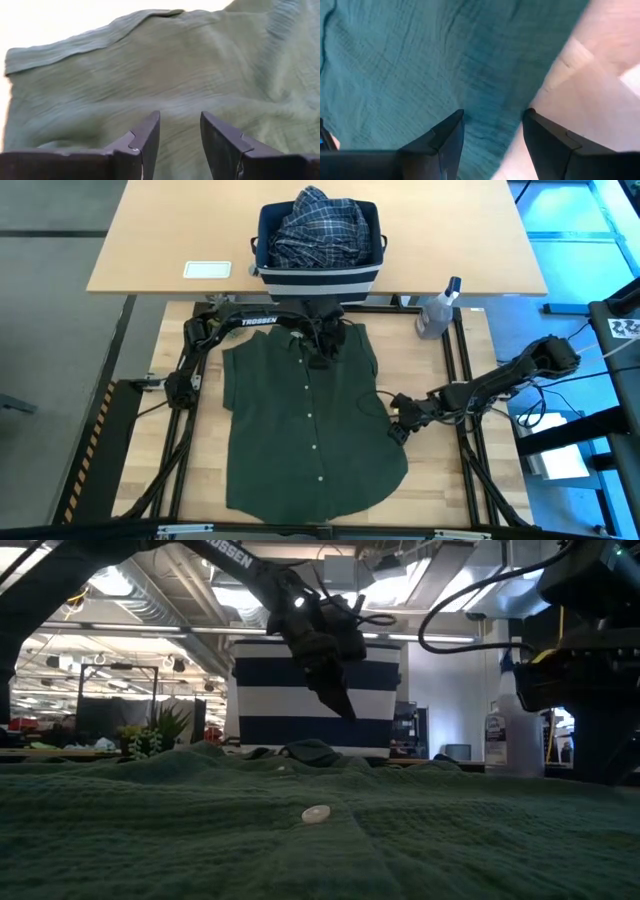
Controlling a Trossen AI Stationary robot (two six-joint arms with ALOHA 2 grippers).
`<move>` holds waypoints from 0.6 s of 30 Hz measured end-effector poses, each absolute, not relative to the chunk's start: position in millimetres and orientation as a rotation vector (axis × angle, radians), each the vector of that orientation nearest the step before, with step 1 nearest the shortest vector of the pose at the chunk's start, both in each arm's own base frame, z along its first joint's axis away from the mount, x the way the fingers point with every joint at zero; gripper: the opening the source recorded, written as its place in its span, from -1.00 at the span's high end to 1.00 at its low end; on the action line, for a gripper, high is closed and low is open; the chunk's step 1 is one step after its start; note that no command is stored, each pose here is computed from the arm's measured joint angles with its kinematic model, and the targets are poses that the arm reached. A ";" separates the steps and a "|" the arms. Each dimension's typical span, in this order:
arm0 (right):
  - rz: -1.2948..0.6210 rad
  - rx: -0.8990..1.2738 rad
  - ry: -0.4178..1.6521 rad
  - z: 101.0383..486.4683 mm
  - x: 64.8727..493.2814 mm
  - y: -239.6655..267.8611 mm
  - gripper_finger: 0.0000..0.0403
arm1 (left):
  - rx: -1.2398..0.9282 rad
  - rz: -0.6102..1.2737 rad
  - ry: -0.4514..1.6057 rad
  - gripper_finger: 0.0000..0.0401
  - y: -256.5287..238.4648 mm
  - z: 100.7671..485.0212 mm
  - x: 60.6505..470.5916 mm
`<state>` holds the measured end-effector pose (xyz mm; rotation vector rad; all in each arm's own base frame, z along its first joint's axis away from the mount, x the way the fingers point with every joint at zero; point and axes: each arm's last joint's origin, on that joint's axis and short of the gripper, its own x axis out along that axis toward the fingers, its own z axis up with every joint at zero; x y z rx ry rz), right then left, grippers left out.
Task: Fold Laundry from Bin
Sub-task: Fold the green polo shirt
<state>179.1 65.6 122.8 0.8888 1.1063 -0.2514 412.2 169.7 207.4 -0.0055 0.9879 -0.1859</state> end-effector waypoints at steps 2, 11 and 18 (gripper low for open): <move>-0.245 0.888 1.104 122.0 180.2 66.0 0.02 | 0.004 -0.203 0.988 0.33 162.2 207.4 415.2; -0.212 0.762 1.067 121.0 181.6 65.0 0.65 | 0.037 -0.259 0.988 0.33 137.1 207.4 424.1; -0.209 0.746 1.047 121.4 182.7 64.9 0.91 | 0.069 -0.275 0.950 0.33 126.6 209.3 431.1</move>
